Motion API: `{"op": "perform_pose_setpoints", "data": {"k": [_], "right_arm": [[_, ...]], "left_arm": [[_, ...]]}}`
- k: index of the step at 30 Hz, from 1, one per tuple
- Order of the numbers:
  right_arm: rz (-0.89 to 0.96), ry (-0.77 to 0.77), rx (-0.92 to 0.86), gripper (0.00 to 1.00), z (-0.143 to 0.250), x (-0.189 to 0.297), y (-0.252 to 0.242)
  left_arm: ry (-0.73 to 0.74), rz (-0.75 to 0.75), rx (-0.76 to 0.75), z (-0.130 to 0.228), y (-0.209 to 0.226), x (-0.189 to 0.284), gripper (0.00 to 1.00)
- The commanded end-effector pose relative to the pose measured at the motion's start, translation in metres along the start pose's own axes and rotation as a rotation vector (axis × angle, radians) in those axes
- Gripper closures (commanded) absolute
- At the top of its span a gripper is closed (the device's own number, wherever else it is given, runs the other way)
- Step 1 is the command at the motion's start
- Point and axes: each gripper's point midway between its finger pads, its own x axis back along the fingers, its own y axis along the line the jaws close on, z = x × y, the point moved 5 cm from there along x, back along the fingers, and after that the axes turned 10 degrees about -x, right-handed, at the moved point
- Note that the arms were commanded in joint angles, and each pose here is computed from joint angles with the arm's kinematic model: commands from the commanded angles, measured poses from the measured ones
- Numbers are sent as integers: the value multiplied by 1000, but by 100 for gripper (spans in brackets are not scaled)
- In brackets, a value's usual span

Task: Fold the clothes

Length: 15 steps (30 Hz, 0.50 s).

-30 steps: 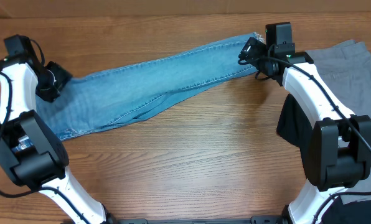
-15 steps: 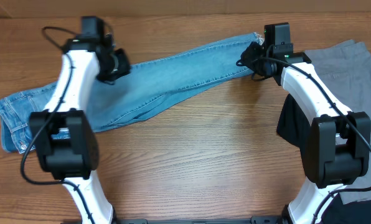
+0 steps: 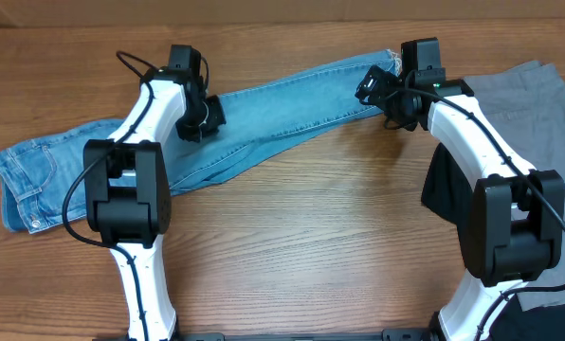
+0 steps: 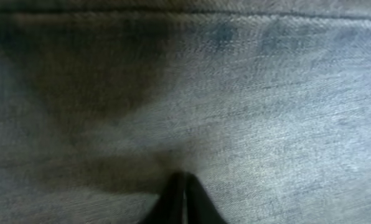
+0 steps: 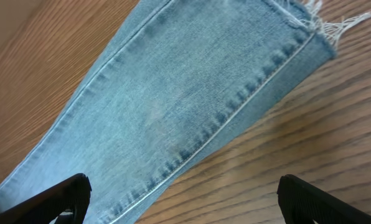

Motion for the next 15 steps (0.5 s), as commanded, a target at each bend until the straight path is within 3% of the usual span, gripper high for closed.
{"op": "perform_pose_setpoints", "data": {"k": [1, 11, 15], "right_arm": [[26, -43, 4, 0, -7, 0, 1], [64, -10, -2, 0, -1, -14, -9], [70, 6, -4, 0, 2, -18, -11]], "left_arm": [[93, -7, 9, 17, 3, -14, 96], [62, 29, -84, 23, -18, 46, 96], [78, 18, -93, 29, -21, 50, 95]]}}
